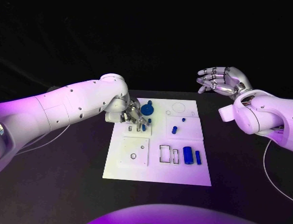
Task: Assemble the parts on the task board
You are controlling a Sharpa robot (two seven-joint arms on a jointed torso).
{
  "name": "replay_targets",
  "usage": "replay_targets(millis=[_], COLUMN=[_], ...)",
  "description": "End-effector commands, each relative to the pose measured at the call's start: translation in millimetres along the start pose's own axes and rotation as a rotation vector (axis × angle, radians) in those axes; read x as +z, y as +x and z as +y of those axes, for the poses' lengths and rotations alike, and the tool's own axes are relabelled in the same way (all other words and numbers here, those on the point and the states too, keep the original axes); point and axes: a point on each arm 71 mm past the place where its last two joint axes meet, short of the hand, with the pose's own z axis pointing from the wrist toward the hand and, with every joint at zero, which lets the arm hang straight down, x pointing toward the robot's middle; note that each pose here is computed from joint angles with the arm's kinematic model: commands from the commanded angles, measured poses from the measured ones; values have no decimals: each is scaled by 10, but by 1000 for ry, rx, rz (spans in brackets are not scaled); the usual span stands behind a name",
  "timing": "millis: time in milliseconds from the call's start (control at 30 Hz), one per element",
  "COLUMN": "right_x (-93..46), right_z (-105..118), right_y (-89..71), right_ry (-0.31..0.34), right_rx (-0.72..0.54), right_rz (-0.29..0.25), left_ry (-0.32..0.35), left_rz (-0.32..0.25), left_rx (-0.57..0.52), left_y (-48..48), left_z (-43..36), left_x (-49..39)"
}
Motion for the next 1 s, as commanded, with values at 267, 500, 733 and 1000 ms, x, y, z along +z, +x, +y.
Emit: replay_targets(millis=[267, 500, 733, 1000], right_x=[3, 4, 6, 10], right_z=[-24, -35, -44, -51], right_y=[21, 33, 35, 40], right_ry=[10, 16, 23, 28], right_rx=[1, 2, -1, -2], right_rz=[-6, -2, 0, 3], left_ry=[9, 24, 31, 43], left_rz=[8, 13, 15, 17], left_rx=[-7, -19, -21, -28], left_y=[12, 18, 20, 22], left_z=[-25, -43, -52, -62], left_x=[7, 8, 8, 9])
